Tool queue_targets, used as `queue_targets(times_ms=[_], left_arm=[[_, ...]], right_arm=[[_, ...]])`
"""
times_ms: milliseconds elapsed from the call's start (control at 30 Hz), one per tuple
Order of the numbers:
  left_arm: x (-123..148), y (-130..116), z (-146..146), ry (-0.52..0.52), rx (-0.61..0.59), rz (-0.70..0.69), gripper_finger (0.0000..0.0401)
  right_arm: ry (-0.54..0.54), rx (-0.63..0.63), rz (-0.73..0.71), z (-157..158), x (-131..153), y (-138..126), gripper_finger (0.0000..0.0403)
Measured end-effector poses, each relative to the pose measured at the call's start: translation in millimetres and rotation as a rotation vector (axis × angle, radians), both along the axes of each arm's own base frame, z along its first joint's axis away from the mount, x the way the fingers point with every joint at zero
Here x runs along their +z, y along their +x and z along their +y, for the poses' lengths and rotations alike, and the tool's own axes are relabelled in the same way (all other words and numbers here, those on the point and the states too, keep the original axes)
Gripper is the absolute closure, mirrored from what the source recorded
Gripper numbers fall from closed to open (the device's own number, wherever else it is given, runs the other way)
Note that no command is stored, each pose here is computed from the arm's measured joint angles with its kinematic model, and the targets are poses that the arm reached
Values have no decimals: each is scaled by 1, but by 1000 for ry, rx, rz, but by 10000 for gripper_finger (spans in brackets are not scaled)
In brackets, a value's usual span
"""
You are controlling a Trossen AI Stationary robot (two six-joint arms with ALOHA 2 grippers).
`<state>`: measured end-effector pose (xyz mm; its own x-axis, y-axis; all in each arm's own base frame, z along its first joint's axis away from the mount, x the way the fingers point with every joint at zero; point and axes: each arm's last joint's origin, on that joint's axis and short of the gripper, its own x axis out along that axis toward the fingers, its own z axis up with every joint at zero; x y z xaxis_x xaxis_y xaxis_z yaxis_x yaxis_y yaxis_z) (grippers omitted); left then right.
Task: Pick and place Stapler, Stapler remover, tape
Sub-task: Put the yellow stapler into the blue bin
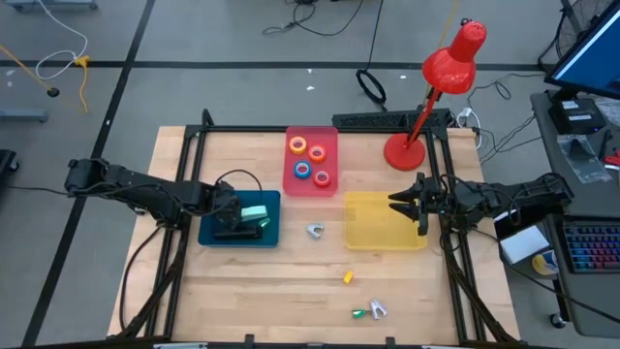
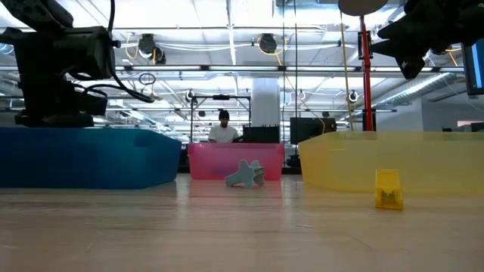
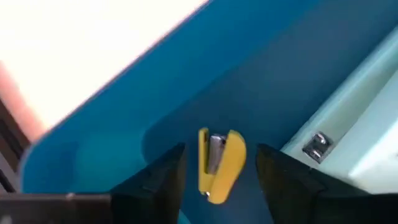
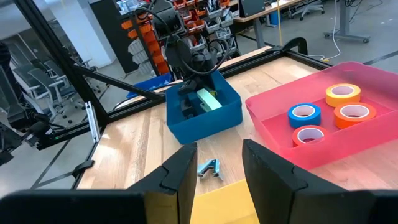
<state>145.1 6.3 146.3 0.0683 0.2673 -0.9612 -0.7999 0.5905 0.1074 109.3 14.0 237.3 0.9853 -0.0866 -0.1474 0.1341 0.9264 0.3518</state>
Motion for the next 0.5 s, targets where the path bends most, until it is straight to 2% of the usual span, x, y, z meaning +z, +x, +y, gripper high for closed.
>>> queue_targets(times_ms=[133, 267, 367, 500], left_arm=[[4, 0, -1, -37, 5, 20, 183], [23, 10, -2, -48, 33, -18, 176], [49, 27, -5, -48, -13, -119, 179], [96, 58, -17, -52, -157, -385, 182]], right_arm=[[0, 0, 0, 0, 0, 0, 280], [0, 1, 0, 0, 0, 0, 280], [1, 4, 0, 0, 0, 0, 280], [1, 4, 0, 0, 0, 0, 280]])
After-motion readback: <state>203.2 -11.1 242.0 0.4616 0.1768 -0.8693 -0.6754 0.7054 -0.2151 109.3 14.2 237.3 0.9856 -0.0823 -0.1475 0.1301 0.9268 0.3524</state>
